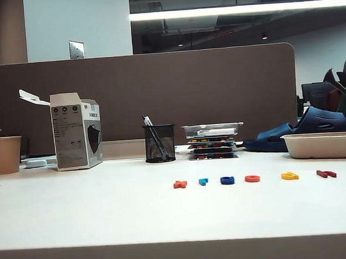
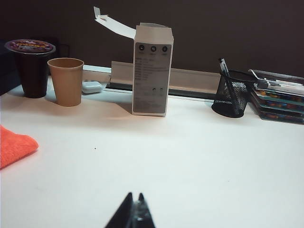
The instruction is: Select the appropriate letters from the row of letter magnets placed on the table to arrange into the word "dog".
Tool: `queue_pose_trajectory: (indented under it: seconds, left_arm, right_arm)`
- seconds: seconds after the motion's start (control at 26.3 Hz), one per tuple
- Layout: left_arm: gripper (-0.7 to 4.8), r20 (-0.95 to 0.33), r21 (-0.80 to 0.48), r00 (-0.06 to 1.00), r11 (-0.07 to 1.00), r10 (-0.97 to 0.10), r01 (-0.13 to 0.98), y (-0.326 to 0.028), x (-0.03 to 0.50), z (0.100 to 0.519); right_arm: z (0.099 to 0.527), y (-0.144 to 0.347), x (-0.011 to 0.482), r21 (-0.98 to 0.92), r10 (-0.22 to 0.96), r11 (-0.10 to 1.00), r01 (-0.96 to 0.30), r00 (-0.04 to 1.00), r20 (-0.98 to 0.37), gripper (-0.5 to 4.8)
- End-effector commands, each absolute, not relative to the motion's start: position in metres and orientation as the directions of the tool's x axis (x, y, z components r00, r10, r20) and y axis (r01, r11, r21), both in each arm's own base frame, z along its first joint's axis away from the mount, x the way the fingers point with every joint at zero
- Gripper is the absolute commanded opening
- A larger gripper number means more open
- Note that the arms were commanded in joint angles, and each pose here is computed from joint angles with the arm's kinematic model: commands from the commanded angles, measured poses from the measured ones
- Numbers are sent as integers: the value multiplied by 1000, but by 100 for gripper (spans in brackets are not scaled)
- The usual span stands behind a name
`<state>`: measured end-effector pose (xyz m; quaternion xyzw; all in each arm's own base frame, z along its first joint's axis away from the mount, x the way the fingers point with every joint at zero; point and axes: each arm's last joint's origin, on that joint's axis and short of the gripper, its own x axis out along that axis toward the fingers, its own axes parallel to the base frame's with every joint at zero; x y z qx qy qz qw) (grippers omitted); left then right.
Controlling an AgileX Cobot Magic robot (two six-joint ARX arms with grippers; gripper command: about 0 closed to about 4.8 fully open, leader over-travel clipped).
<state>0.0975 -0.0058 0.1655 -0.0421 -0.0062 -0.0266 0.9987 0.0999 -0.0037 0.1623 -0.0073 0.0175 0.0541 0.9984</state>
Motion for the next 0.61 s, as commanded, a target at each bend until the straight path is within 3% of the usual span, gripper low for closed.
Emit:
queue_pose_trajectory:
  seconds: [0.04, 0.61]
  left_arm:
    - [-6, 28, -86, 998, 994, -59, 61, -6, 97, 168]
    - [-6, 66, -84, 993, 992, -94, 99, -7, 96, 175]
  right_arm:
    - [165, -4, 100, -19, 107, 994, -108, 994, -16, 4]
    - [165, -4, 100, -19, 108, 994, -108, 994, -16, 4]
